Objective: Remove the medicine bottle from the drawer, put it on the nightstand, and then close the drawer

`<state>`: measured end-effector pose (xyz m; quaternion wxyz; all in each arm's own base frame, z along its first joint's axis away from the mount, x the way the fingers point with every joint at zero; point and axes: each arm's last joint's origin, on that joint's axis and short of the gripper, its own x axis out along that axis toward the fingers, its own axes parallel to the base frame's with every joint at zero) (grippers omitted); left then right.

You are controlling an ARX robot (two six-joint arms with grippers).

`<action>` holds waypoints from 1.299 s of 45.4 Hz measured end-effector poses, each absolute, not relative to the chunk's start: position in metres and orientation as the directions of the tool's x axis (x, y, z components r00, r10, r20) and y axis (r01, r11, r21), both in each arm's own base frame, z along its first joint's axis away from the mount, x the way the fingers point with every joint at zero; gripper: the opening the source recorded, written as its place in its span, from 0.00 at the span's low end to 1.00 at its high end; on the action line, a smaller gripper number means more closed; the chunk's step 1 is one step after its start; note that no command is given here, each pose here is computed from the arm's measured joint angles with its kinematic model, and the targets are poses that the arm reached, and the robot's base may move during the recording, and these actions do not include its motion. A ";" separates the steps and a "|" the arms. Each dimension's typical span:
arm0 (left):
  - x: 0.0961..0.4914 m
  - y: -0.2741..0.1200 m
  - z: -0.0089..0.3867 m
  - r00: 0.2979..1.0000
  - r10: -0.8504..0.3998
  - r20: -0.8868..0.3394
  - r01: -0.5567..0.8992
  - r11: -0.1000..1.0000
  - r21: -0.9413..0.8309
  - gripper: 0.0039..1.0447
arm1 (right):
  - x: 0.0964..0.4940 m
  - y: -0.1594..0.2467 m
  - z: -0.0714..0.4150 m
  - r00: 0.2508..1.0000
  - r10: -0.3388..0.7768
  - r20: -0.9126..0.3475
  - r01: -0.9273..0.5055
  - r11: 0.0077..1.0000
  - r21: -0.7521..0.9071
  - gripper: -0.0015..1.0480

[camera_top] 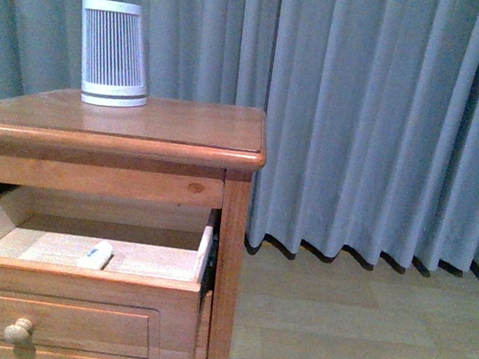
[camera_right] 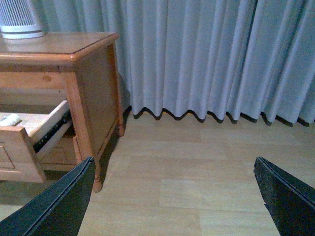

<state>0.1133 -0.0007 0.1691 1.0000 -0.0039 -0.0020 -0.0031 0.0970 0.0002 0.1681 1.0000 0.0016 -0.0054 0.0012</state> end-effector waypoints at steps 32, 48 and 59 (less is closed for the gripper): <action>0.097 0.000 0.167 1.000 -0.005 0.005 0.005 1.000 -0.004 0.03 | 0.097 0.000 0.168 1.000 -0.001 0.010 0.001 1.000 0.003 0.93; 0.097 0.000 0.166 1.000 0.001 0.006 -0.001 1.000 -0.005 0.10 | 0.097 0.000 0.168 1.000 0.008 0.010 -0.008 1.000 0.003 0.93; 0.097 0.000 0.166 1.000 0.000 0.006 0.000 1.000 -0.005 0.46 | 0.097 0.000 0.166 0.999 -0.051 -0.020 0.051 0.998 0.027 0.93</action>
